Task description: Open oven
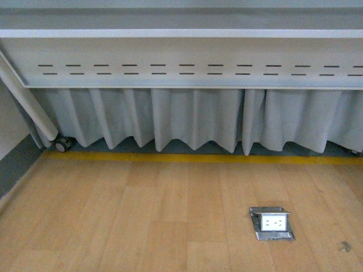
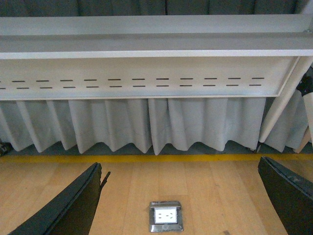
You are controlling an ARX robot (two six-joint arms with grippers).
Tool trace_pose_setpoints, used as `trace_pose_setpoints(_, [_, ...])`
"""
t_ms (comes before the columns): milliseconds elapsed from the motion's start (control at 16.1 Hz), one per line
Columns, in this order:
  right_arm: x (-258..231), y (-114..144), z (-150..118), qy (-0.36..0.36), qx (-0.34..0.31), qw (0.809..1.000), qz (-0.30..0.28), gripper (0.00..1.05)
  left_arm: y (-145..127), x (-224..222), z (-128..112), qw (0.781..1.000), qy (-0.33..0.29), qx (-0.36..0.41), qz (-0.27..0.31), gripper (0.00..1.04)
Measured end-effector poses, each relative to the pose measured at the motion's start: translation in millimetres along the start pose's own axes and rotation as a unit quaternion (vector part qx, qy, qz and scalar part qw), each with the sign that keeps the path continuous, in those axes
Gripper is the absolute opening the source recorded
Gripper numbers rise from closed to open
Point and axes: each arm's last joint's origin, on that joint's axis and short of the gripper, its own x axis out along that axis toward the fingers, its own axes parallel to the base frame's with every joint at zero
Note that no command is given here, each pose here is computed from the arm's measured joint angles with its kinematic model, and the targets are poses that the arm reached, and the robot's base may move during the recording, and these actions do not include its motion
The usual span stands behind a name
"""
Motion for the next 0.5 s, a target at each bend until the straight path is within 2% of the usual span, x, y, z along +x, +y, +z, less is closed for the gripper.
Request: trace_pose_setpoints(498, [0.0,0.0,0.0,0.0,0.0,1.0,0.0,0.98,0.0,0.0,0.0,1.0,0.0,0.0,0.0,0.98])
